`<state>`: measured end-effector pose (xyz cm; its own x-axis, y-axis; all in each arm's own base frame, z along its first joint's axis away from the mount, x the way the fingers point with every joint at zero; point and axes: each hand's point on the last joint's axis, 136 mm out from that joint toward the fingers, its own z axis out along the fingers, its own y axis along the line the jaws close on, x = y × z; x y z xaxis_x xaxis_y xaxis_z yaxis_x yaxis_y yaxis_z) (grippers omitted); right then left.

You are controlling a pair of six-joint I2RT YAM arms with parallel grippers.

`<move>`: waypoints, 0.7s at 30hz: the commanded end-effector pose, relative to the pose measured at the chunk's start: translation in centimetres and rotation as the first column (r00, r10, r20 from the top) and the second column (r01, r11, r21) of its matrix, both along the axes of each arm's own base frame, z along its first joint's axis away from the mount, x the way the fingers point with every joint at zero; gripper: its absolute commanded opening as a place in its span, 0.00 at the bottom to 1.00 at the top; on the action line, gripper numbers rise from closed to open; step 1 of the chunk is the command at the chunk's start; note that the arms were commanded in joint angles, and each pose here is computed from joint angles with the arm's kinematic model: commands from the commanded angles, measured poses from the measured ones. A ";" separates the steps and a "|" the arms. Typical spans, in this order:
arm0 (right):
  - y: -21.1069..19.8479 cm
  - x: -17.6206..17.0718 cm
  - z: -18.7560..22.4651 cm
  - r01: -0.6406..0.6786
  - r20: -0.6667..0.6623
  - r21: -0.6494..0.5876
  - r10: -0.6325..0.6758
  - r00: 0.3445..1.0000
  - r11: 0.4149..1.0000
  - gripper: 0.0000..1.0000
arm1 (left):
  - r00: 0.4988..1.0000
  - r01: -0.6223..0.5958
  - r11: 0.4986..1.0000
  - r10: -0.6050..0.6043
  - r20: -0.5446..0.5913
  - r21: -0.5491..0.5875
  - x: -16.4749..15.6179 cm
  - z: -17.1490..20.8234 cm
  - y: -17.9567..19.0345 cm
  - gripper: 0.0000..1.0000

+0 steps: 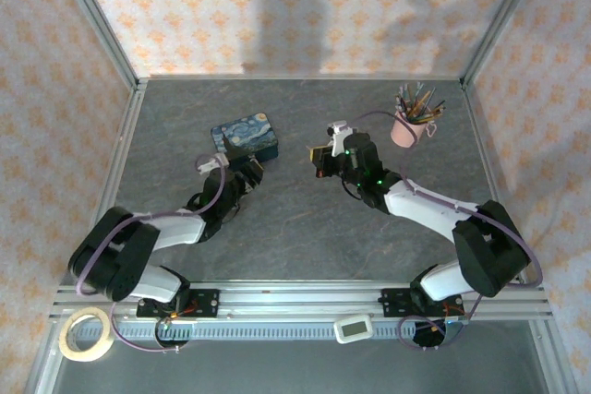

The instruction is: Unlock a padlock with a key

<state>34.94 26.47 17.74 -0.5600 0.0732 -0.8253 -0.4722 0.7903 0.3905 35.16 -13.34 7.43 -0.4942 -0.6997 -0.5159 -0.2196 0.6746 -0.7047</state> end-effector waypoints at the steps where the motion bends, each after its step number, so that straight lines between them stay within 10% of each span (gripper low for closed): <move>1: -0.7 0.4 1.6 0.040 0.051 -0.009 -0.039 0.998 0.999 0.00 | 0.999 0.026 0.998 -0.025 -0.022 0.064 1.5 -0.4 -0.5 0.79; 21: 0.4 -0.3 1.8 -0.017 0.039 0.074 0.014 0.999 0.997 0.00 | 0.997 -0.072 0.982 0.070 0.014 0.176 6.5 -3.2 0.1 0.54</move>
<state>34.82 26.54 18.40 -0.5513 0.0894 -0.8295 -0.4787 0.7804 0.4023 40.59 -13.93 4.03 -0.4889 -0.6339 -0.5993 -0.2607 0.7618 -0.5931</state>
